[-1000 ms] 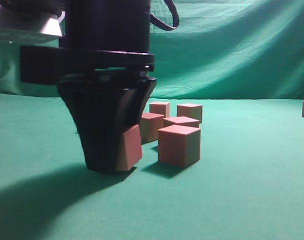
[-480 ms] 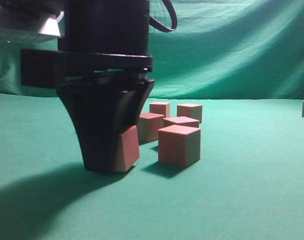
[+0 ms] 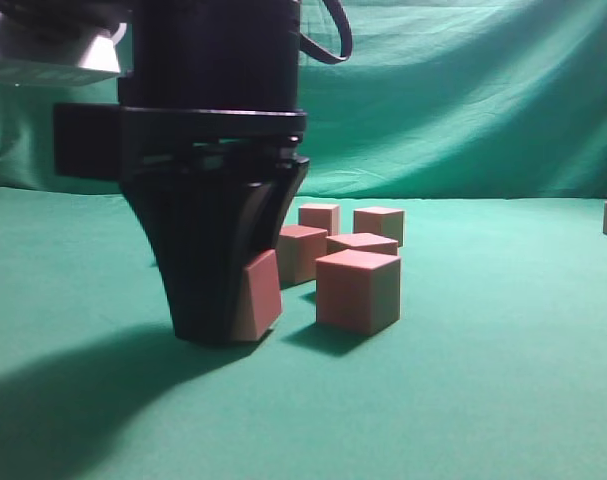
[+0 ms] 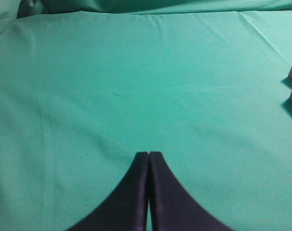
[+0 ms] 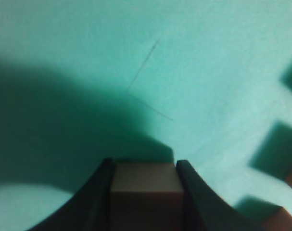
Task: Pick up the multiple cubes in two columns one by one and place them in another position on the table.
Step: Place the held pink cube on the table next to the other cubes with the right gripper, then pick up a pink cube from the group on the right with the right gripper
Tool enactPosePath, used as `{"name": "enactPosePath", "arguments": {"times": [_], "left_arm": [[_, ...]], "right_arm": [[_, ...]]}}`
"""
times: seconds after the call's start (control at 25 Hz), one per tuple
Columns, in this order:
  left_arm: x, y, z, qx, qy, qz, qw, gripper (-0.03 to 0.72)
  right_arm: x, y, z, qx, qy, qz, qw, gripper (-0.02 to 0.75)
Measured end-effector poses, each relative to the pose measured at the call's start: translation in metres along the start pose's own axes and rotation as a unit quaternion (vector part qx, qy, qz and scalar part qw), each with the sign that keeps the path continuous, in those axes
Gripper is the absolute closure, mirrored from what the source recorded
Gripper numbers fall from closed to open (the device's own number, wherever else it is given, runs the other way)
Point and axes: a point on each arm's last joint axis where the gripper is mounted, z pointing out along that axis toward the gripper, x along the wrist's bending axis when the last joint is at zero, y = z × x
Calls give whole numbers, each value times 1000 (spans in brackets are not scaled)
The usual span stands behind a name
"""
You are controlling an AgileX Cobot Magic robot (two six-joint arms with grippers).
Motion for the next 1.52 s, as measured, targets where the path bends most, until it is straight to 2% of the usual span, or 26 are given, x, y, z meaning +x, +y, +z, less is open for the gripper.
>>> {"name": "enactPosePath", "arguments": {"times": [0.32,0.56,0.72,0.8,0.84,0.88,1.2,1.24,1.36,1.52], "left_arm": [[0,0,0,0,0,0,1000,688],[0,0,0,0,0,0,1000,688],[0,0,0,0,0,0,1000,688],[0,0,0,0,0,0,1000,688],[0,0,0,0,0,0,1000,688],[0,0,0,0,0,0,1000,688],[0,0,0,0,0,0,1000,688],[0,0,0,0,0,0,1000,688],[0,0,0,0,0,0,1000,688],[0,0,0,0,0,0,1000,688]], "right_arm": [[0,0,4,4,-1,-2,1000,482],[-1,0,4,3,-6,-6,1000,219],[-1,0,1,-1,-7,-5,1000,87],[-2,0,-6,-7,-10,-5,1000,102],[-2,-1,-13,-16,-13,-4,1000,61],[-2,-1,-22,-26,-18,-4,999,76],[-5,-28,-120,-122,-84,48,988,76],[-6,-34,-133,-131,-97,63,985,124],[-16,-58,-164,-135,-152,115,972,124],[-47,-98,-191,-127,-215,224,942,124]]}}
